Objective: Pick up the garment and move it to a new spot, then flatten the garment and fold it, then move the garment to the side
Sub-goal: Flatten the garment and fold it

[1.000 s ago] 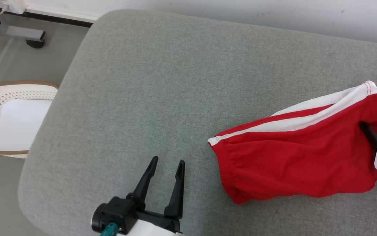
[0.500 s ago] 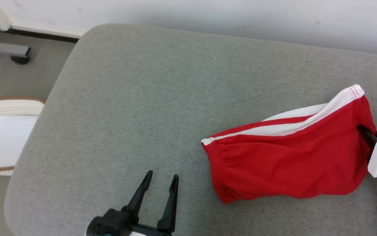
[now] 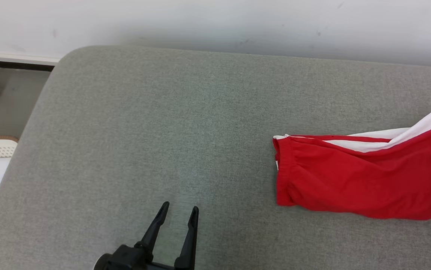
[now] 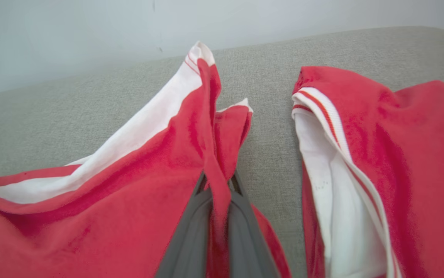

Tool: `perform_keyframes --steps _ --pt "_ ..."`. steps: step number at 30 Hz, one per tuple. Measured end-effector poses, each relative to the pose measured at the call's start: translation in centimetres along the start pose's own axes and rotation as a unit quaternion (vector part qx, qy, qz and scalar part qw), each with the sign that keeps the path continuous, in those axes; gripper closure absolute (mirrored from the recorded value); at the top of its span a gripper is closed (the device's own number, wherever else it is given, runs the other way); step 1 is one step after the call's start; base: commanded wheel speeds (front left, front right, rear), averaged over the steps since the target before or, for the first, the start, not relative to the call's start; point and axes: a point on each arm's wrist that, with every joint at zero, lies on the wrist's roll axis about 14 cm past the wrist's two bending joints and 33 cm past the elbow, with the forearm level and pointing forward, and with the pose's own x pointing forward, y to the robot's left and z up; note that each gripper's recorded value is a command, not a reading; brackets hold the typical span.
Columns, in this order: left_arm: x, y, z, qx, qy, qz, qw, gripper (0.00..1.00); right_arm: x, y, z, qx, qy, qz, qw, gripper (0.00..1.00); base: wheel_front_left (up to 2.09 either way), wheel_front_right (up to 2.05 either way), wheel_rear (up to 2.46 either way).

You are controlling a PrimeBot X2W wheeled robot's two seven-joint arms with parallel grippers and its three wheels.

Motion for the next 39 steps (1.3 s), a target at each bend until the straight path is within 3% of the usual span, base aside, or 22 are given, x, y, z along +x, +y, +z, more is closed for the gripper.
perform_keyframes --steps 4,8,17,20,29,39 --pt "0.0 -0.3 -0.3 -0.002 0.004 -0.005 1.0 0.0 -0.5 -0.1 0.9 0.006 -0.023 -0.005 1.0 1.0 0.0 0.0 0.0" --pt "-0.1 -0.7 -0.3 -0.006 0.005 -0.01 1.0 0.0 -0.7 2.8 1.9 0.008 -0.04 0.028 0.999 1.0 0.0 0.0 0.0" --pt "-0.3 -0.5 -0.6 -0.014 0.009 0.0 1.0 0.0 -1.9 15.4 -0.9 0.01 -0.01 0.161 0.987 1.0 0.0 0.0 0.0" --pt "-0.3 -0.7 -0.9 -0.018 0.014 -0.003 1.0 0.0 -2.2 18.2 -2.1 -0.002 0.004 0.188 0.982 1.0 0.0 0.0 0.0" --pt "-0.7 -0.6 -1.0 -0.016 0.016 -0.002 1.0 0.0 -1.9 21.8 -5.6 -0.012 0.03 0.23 0.973 1.0 0.0 0.0 0.0" --pt "-1.3 -0.6 -1.8 -0.016 0.03 0.0 0.999 0.0 -0.7 22.5 -5.0 0.001 0.005 0.233 0.973 1.0 0.0 0.0 0.0"
